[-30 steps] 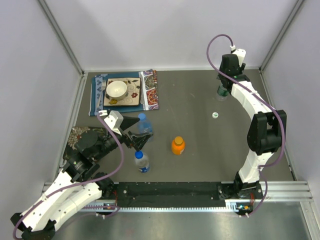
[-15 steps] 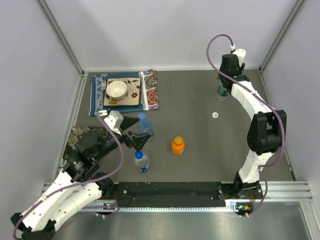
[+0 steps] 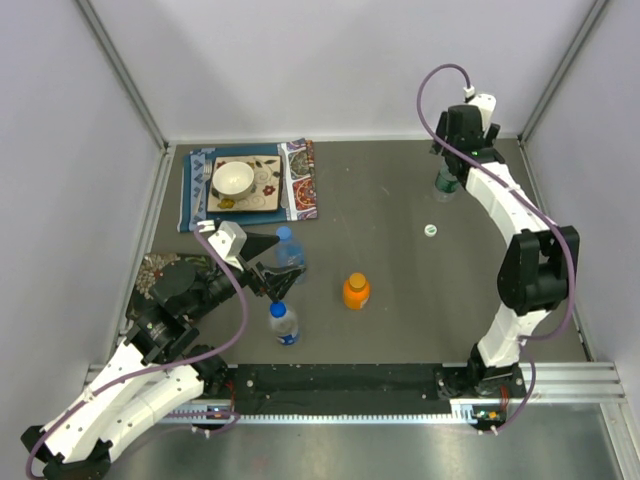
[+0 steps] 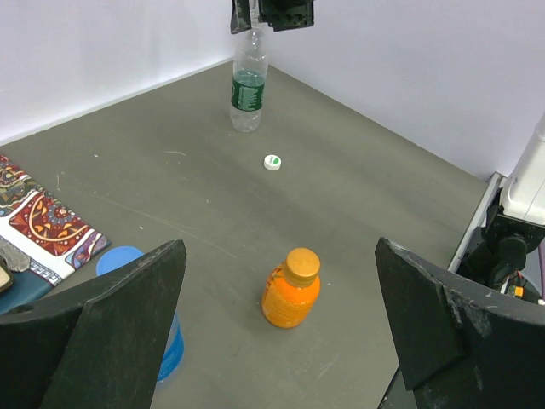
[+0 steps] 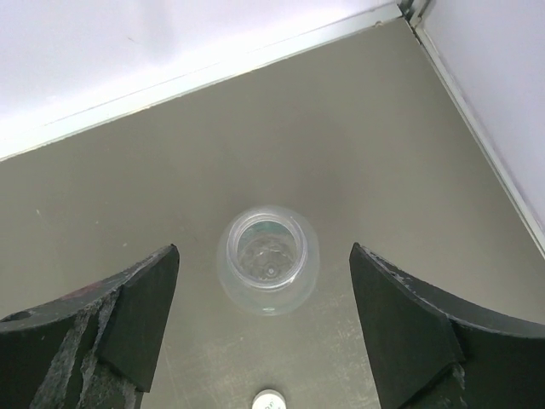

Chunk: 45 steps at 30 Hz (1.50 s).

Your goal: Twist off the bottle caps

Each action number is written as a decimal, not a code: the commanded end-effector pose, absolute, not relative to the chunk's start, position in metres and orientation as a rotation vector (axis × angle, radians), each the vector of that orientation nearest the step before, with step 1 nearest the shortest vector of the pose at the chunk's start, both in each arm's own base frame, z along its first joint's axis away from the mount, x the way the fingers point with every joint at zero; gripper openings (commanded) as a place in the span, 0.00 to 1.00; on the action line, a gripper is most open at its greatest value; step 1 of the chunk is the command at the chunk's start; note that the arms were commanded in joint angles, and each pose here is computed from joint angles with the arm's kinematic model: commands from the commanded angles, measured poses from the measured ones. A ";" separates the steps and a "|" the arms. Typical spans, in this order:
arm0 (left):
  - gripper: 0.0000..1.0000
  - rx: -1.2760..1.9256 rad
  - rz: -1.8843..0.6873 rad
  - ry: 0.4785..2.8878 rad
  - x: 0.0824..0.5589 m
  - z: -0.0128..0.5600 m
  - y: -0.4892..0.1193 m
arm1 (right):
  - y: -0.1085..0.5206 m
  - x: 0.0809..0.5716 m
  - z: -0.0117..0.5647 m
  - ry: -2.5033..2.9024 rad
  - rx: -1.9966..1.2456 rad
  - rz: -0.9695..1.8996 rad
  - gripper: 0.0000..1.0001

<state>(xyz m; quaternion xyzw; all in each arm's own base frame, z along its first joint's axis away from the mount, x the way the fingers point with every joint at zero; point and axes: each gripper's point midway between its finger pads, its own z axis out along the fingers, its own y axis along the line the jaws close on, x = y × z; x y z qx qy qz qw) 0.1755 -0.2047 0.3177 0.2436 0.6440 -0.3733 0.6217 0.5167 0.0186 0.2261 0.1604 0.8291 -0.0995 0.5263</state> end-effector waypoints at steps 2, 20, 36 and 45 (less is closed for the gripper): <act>0.98 0.555 -0.884 1.430 0.173 0.329 -0.207 | 0.034 0.504 0.307 1.839 0.423 -0.083 0.83; 0.99 0.249 -0.651 1.559 0.212 0.323 -0.164 | 0.228 0.285 0.290 1.873 -0.189 0.459 0.80; 0.98 0.242 -0.743 1.553 0.201 0.332 -0.169 | 0.285 0.238 0.173 2.070 -0.473 0.472 0.86; 0.98 0.249 -0.722 1.572 0.199 0.322 -0.165 | 0.289 0.225 0.129 2.160 -0.496 0.444 0.83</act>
